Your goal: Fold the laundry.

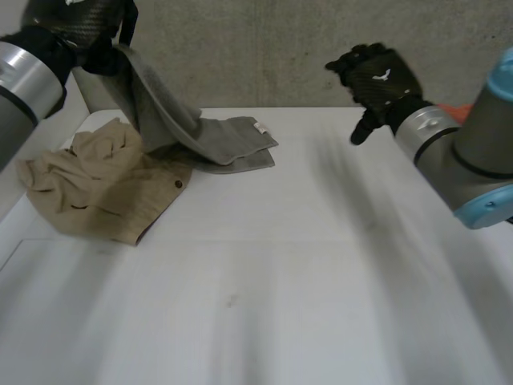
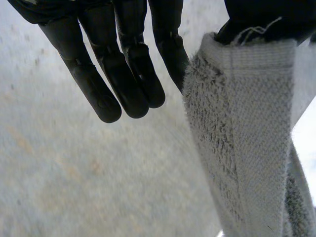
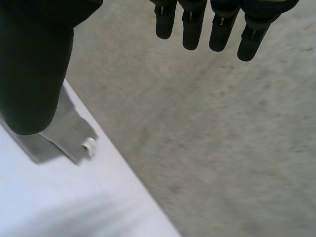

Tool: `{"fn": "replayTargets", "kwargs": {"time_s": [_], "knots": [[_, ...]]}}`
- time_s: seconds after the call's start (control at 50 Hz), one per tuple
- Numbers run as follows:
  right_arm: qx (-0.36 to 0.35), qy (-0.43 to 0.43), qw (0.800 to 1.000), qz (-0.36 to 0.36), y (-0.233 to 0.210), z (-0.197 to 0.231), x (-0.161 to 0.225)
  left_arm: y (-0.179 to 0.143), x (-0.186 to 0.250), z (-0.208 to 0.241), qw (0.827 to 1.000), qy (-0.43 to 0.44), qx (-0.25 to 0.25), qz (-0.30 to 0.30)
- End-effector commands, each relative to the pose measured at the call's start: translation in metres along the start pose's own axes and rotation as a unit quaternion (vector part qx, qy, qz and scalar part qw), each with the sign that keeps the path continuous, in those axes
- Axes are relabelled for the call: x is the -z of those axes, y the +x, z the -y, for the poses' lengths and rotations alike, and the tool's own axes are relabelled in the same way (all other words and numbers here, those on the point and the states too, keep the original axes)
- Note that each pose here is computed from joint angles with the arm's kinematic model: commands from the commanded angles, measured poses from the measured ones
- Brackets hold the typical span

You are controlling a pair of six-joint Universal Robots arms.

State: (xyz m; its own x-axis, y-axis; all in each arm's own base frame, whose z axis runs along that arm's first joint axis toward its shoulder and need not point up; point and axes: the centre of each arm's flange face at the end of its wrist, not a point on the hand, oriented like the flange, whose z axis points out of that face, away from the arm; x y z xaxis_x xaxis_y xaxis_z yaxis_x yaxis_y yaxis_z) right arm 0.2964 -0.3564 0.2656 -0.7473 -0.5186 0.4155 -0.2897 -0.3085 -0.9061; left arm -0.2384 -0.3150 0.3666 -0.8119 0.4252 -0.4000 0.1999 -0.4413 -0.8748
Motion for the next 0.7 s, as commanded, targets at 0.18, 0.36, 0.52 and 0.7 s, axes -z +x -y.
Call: {"fn": "replayTargets", "kwargs": {"time_s": [0.18,0.36,0.52,0.7], "knots": [[-0.24,-0.109,0.958,0.113,-0.125,-0.046,-0.008,0.003,0.059,0.123,0.992,0.129,-0.009,0.0],[-0.293,-0.147,0.943,0.061,-0.176,-0.074,-0.003,0.015,0.086,0.168,0.986,0.163,0.023,-0.018],[-0.298,-0.172,0.939,0.007,-0.182,-0.096,-0.002,0.011,0.097,0.188,0.983,0.18,0.027,-0.001],[-0.294,-0.198,0.935,0.01,-0.157,-0.089,0.005,0.005,0.095,0.188,0.984,0.176,0.031,0.015]]}}
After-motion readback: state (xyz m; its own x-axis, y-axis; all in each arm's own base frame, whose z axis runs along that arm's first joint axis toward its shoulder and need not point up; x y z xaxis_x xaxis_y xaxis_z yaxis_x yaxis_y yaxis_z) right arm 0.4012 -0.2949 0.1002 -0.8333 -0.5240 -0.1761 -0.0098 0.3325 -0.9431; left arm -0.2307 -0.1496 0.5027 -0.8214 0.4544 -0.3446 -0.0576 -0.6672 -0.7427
